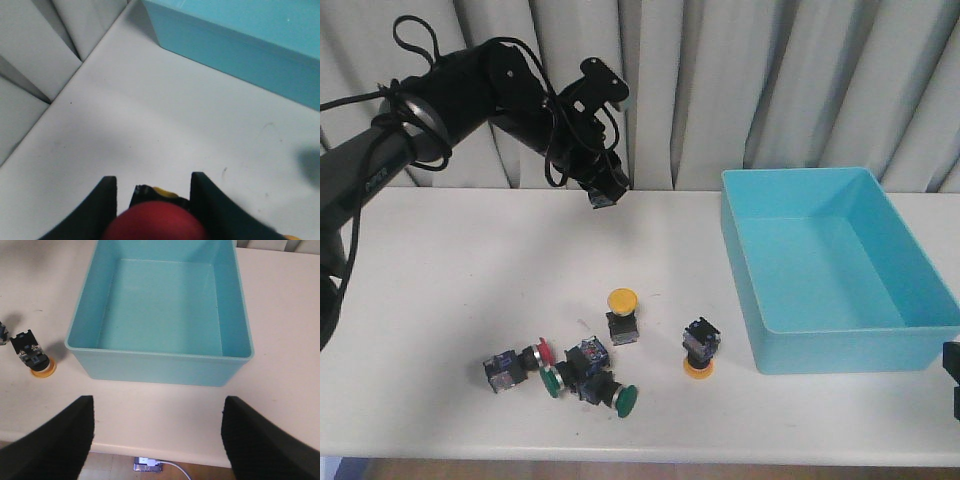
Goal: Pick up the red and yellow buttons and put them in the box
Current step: 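Carry the red button with the left gripper toward the table center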
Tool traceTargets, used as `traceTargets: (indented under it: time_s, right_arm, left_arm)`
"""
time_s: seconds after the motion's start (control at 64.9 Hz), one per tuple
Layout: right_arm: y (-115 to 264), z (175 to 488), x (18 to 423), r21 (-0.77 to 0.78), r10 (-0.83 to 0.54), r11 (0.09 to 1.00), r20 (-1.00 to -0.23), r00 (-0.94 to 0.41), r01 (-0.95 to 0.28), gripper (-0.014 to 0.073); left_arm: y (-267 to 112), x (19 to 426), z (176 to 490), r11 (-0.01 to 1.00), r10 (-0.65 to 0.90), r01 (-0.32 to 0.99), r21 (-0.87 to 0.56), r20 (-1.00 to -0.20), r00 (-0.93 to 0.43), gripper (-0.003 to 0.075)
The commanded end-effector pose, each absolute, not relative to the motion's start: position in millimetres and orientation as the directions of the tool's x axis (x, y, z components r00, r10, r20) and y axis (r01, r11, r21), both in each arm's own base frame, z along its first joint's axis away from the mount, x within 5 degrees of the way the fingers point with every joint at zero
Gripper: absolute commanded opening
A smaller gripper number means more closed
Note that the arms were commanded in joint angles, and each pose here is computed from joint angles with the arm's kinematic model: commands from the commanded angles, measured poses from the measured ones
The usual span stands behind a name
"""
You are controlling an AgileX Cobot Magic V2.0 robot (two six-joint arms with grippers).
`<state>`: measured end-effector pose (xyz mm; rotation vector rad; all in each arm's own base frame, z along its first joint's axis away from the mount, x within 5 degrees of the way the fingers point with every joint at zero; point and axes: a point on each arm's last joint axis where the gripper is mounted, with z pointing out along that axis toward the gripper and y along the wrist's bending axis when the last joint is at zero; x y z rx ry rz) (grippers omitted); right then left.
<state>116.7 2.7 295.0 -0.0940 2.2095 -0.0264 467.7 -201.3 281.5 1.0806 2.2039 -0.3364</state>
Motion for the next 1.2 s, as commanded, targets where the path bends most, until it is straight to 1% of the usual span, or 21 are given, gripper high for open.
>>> traceTargets:
  time_s: [0.0,0.092,0.277,0.401,0.585,0.693,0.801,0.878,0.971,1.032,1.048,1.063,1.079,1.171,1.186]
  right_arm:
    - [2,309,122,-0.067,-0.085,0.996,-0.845,-0.528,-0.052,0.0527]
    - [2,309,122,-0.067,-0.085,0.996,-0.845,-0.528,-0.052,0.0527]
    - [2,309,122,-0.067,-0.085,0.996,-0.845,-0.528,-0.052,0.0527]
    - [2,309,122,-0.067,-0.085,0.996,-0.845,-0.528,-0.052,0.0527]
    - [2,309,122,-0.067,-0.085,0.996,-0.845,-0.528,-0.052,0.0527]
    - [2,309,122,-0.067,-0.085,0.996,-0.845,-0.528,-0.052,0.0527]
    - [2,309,122,-0.067,-0.085,0.996,-0.845,-0.528,-0.052,0.0527]
    - [2,309,122,-0.067,-0.085,0.996,-0.845,-0.528,-0.052,0.0527]
    - [2,309,122,-0.067,-0.085,0.996,-0.845,-0.528,-0.052,0.0527]
    - [2,309,122,-0.067,-0.085,0.996,-0.845,-0.528,-0.052,0.0527]
    - [2,309,122,-0.067,-0.085,0.996,-0.845,-0.528,-0.052,0.0527]
    - [2,309,122,-0.067,-0.085,0.996,-0.845,-0.528,-0.052,0.0527]
    - [2,309,122,-0.067,-0.085,0.996,-0.845,-0.528,-0.052,0.0527]
    - [2,309,122,-0.067,-0.085,0.996,-0.845,-0.528,-0.052,0.0527]
    - [2,309,122,-0.067,-0.085,0.996,-0.845,-0.528,-0.052,0.0527]
  left_arm:
    - [-197,449,344,0.681,0.499,0.732,0.029,-0.750,-0.434,0.0241]
    - [-195,441,354,0.691,0.480,0.723,0.000,-0.748,-0.459,0.0241]
    - [-183,431,372,0.697,0.477,0.717,-0.006,-0.743,-0.469,0.0241]
    - [-177,424,386,0.731,0.470,0.682,0.028,-0.745,-0.473,0.0241]
    - [-180,403,412,0.769,0.444,0.636,0.062,-0.768,-0.462,0.0241]
    - [-180,390,417,0.775,0.452,0.624,0.096,-0.776,-0.441,0.0241]
    - [-172,377,415,0.802,0.431,0.587,0.110,-0.788,-0.441,0.0241]
    - [-166,366,406,0.814,0.413,0.568,0.118,-0.806,-0.424,0.0241]
    - [-156,345,393,0.827,0.387,0.549,0.119,-0.829,-0.404,0.0241]
    - [-150,330,387,0.840,0.345,0.534,0.100,-0.857,-0.382,0.0241]
    - [-149,326,380,0.843,0.334,0.532,0.084,-0.856,-0.394,0.0241]
    - [-147,322,382,0.848,0.313,0.524,0.078,-0.872,-0.377,0.0241]
    - [-145,318,374,0.852,0.299,0.520,0.060,-0.872,-0.388,0.0241]
    - [-136,297,362,0.875,0.211,0.485,0.010,-0.907,-0.363,0.0241]
    - [-134,293,356,0.880,0.196,0.476,-0.003,-0.909,-0.368,0.0241]
